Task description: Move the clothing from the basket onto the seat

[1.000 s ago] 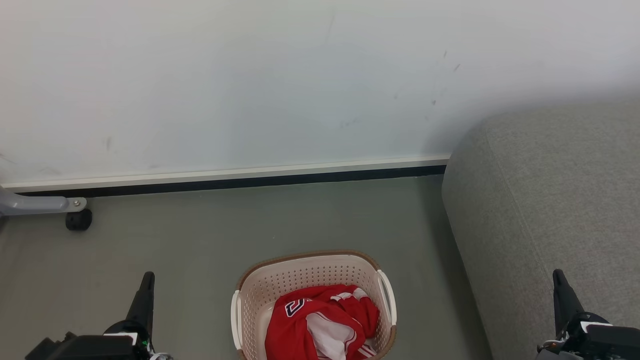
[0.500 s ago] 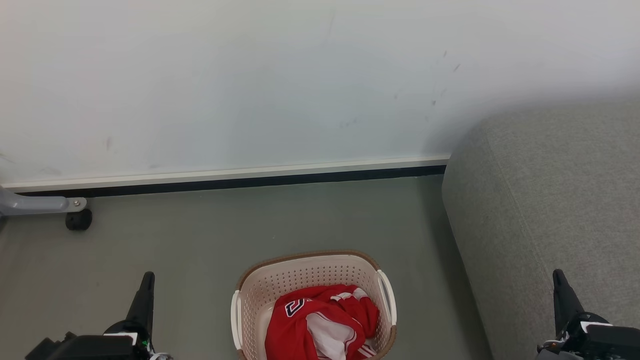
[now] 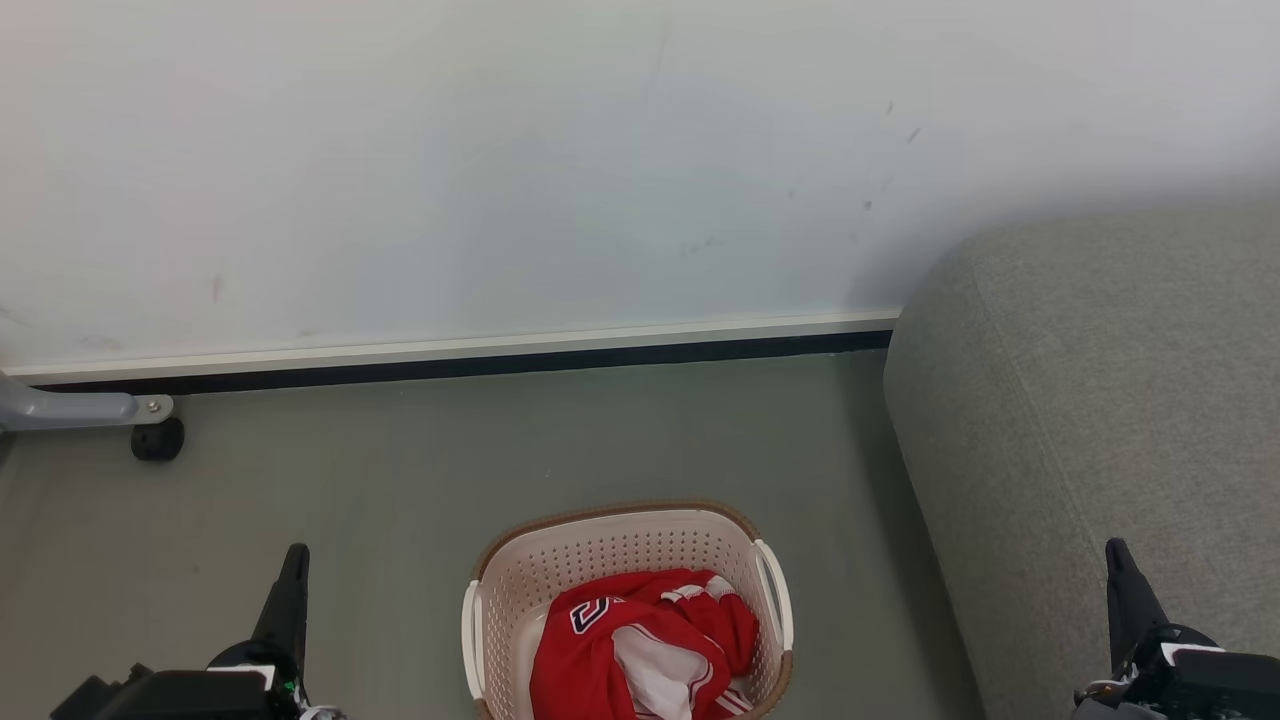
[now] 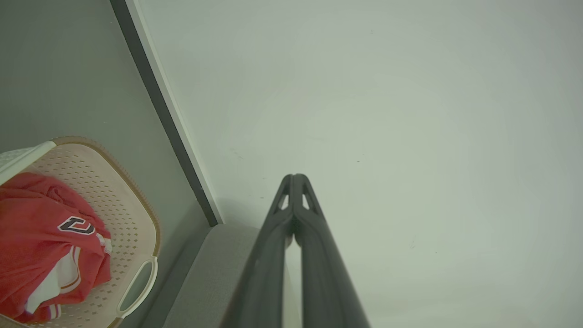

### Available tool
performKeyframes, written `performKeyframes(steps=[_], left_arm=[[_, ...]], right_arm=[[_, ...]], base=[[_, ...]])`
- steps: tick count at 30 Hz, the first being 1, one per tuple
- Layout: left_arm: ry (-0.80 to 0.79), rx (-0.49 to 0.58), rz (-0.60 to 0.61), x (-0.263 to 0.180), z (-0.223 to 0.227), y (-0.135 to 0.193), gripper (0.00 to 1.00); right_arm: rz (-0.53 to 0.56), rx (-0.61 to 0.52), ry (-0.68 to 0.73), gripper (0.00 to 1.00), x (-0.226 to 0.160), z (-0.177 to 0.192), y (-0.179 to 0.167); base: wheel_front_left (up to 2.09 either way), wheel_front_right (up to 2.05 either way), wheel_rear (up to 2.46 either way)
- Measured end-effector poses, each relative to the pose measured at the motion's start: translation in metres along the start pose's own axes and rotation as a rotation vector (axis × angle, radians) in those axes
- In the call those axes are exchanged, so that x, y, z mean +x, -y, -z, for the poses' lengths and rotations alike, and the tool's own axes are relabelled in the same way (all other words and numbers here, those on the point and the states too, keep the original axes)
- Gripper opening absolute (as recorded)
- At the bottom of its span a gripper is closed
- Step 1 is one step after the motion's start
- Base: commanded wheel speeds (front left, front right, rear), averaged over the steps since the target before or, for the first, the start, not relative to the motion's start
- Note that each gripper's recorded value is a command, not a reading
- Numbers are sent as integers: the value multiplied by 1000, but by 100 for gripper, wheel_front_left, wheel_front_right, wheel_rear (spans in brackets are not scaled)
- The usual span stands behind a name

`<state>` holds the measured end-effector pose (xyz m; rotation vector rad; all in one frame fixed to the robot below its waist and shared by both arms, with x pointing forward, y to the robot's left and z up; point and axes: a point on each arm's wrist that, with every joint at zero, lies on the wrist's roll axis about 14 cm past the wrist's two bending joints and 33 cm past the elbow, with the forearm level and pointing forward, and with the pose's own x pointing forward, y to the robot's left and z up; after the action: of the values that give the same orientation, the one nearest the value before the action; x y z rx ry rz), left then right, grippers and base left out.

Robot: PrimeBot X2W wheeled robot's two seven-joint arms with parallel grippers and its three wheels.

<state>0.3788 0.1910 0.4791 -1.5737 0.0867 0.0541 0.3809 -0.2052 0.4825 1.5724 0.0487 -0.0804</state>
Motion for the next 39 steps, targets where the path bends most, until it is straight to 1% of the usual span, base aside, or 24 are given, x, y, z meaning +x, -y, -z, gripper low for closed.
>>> performKeyframes(steps=[39], left_arm=[[0, 0, 0, 0, 0, 0, 0]], right_arm=[[0, 0, 0, 0, 0, 0, 0]], base=[[0, 0, 0]])
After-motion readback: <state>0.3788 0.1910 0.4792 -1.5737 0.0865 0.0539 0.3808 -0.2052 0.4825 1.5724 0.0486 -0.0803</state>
